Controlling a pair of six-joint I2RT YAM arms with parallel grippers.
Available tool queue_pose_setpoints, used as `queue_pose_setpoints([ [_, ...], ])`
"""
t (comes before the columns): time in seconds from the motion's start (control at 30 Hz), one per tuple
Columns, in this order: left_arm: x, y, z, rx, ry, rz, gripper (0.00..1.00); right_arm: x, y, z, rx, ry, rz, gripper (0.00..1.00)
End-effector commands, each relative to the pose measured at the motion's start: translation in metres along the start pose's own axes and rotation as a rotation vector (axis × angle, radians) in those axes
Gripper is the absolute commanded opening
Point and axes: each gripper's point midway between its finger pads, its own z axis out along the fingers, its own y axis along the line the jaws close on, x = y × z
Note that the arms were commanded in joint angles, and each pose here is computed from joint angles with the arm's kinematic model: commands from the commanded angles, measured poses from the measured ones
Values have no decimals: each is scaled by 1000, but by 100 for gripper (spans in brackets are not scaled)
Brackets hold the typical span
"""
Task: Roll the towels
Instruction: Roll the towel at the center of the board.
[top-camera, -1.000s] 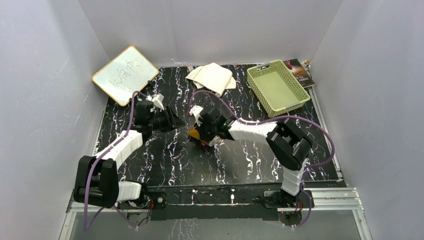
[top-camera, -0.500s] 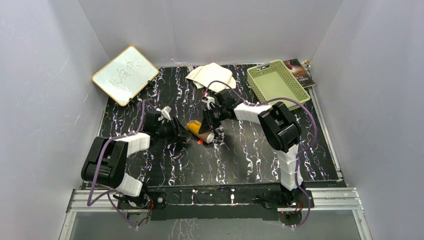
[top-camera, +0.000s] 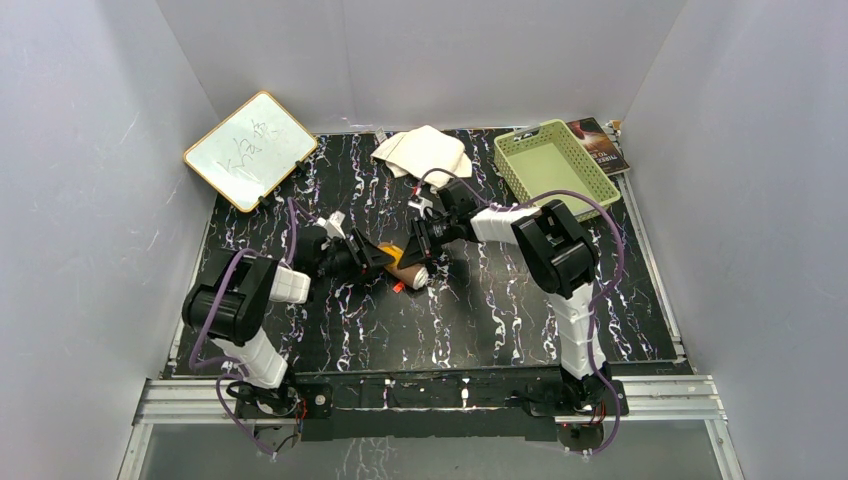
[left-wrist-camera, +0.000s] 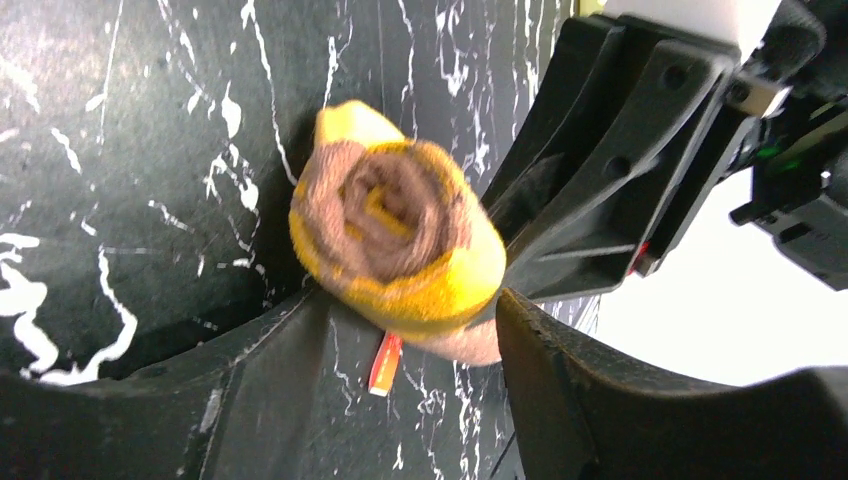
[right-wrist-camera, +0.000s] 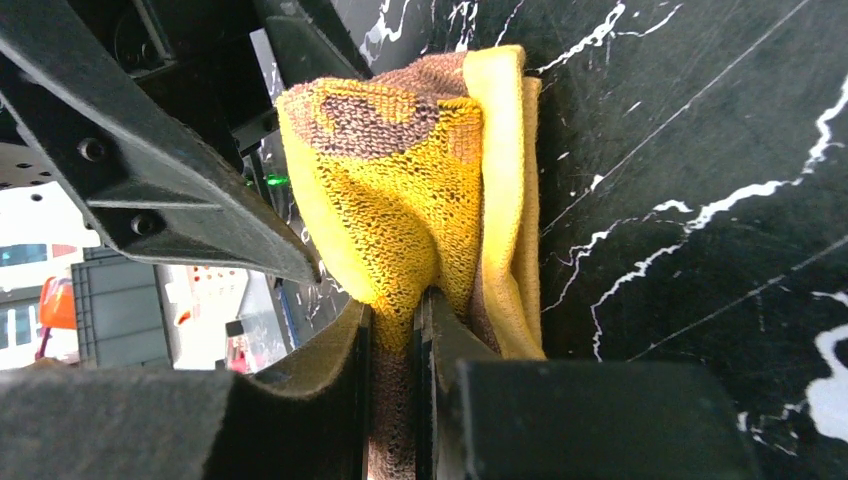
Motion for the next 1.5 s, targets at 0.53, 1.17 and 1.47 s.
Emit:
queue_pose_setpoints([
  [0.53, -8, -4, 39, 19, -54, 46, 38, 35, -22, 8, 9, 63, 99, 8],
  [1.17, -22, 25, 38, -414, 218, 355, 38, -21, -8, -78, 575, -262, -345, 68],
  [1.47, -14, 30, 46, -504, 316, 495, 39, -35, 4, -50, 455, -284, -334, 81],
])
